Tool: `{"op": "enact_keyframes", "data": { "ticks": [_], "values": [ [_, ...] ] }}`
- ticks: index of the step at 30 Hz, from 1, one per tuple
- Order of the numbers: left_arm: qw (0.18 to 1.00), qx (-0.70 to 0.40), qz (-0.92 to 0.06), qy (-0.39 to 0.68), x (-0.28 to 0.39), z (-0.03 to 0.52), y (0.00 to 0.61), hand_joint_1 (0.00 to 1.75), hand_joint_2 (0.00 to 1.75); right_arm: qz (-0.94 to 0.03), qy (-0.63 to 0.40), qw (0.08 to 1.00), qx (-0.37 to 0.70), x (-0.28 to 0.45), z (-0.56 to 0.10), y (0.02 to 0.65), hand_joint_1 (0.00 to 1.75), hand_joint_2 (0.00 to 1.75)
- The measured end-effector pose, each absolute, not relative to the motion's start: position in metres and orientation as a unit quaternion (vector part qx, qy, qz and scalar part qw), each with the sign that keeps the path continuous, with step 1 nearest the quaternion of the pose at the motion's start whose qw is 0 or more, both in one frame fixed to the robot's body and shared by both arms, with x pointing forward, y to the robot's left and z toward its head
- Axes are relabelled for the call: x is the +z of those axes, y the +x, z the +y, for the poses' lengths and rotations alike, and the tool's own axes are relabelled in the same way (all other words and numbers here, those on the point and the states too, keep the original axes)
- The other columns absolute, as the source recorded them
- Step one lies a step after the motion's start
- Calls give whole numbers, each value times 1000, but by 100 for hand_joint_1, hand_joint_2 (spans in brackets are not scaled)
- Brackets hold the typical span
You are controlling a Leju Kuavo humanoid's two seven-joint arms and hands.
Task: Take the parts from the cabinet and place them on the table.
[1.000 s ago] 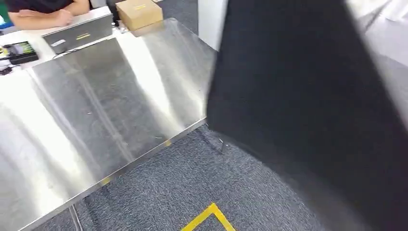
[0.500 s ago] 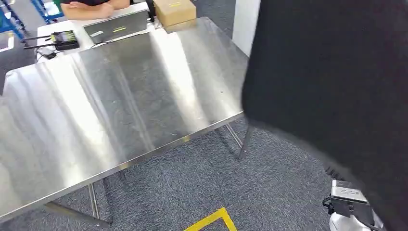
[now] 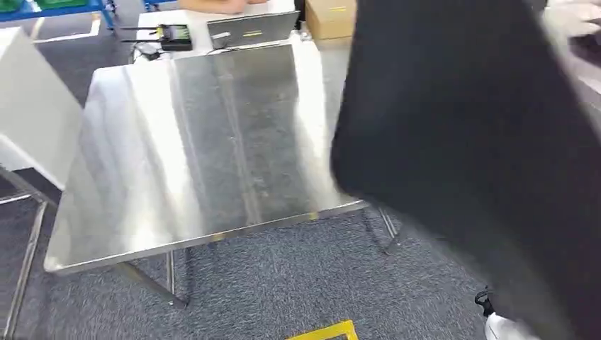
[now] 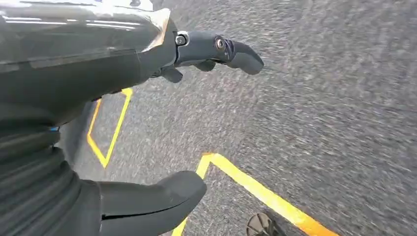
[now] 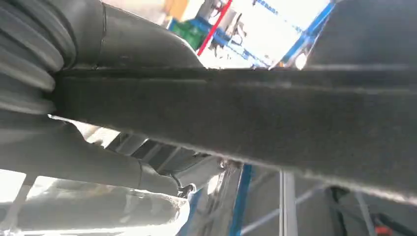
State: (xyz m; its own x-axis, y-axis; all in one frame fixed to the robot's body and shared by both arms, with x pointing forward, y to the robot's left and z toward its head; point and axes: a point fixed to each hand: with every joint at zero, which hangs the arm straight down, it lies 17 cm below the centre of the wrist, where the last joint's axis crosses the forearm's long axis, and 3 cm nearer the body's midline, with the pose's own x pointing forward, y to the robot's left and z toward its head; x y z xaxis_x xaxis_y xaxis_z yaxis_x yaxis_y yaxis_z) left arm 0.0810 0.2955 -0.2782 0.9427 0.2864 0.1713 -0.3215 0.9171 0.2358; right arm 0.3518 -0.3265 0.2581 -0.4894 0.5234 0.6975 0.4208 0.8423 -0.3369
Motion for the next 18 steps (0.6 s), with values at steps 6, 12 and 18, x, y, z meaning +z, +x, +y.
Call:
{"op": "enact_keyframes", "data": {
  "ticks": [6, 12, 18],
  "values": [
    [979, 135, -66, 140, -278, 299, 77, 0, 175, -849, -293, 438, 36, 244, -360, 325, 175, 175],
    [980, 127, -68, 139, -278, 304, 79, 0, 175, -832, -318, 455, 28, 236, -379, 303, 175, 175],
    [979, 132, -65, 142, -279, 308, 77, 0, 175, -822, -333, 462, 21, 233, -395, 298, 175, 175]
  ]
}}
